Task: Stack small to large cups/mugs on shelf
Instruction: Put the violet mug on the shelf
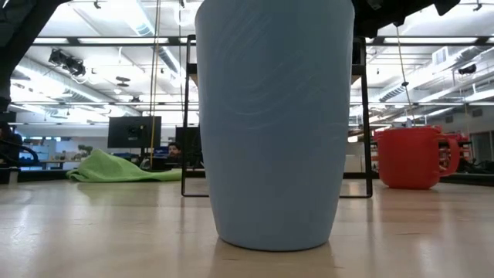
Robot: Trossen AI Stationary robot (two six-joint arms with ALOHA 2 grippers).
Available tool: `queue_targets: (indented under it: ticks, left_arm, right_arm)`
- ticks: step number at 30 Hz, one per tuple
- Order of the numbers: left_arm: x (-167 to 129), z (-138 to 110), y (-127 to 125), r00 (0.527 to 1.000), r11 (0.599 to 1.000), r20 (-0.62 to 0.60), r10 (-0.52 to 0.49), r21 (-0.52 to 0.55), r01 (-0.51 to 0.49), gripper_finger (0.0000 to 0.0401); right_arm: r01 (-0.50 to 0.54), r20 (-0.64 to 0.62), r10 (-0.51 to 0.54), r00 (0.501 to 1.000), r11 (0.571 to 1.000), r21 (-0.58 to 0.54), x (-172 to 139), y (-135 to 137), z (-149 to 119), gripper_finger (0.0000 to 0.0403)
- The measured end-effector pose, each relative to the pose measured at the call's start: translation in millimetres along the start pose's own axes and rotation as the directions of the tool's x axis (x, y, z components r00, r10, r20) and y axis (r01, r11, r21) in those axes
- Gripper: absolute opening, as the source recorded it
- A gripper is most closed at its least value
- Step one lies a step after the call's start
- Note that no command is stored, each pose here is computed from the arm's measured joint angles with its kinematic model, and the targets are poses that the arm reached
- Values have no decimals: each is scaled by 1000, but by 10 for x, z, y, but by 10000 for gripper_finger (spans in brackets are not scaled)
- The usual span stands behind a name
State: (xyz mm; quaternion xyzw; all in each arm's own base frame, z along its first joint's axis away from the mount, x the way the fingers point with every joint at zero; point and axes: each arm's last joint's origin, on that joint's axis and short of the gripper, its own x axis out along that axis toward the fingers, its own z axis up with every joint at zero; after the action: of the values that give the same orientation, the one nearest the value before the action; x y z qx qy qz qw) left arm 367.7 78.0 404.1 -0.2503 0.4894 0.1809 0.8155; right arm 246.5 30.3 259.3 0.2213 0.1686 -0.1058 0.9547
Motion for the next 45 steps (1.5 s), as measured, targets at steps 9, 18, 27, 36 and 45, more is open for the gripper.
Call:
queue_targets:
  ticks: [9, 18, 27, 36, 45]
  left_arm:
    - [-134, -90, 231, 988, 989, -42, 148, -4, -148, 114]
    - [93, -393, 521, 949, 971, -210, 236, 4, -240, 94]
    - [68, -847, 642, 993, 984, 79, 85, -161, -72, 70]
    - [547, -1027, 568, 994, 984, 110, -31, -174, 50, 63]
    - [599, -1044, 430, 985, 979, 145, -91, -166, 115, 61]
  right_arm:
    - [14, -23, -14, 1000, 999, 31, 1, -19, -19, 52]
    - [58, -46, -55, 997, 997, 51, -167, -68, 2, 52]
    - [98, -26, -96, 995, 991, 95, -144, -124, 31, 52]
    - [134, -21, -132, 991, 980, 147, -18, -228, 58, 37]
    - [72, -18, -70, 997, 986, 152, 58, -207, 65, 20]
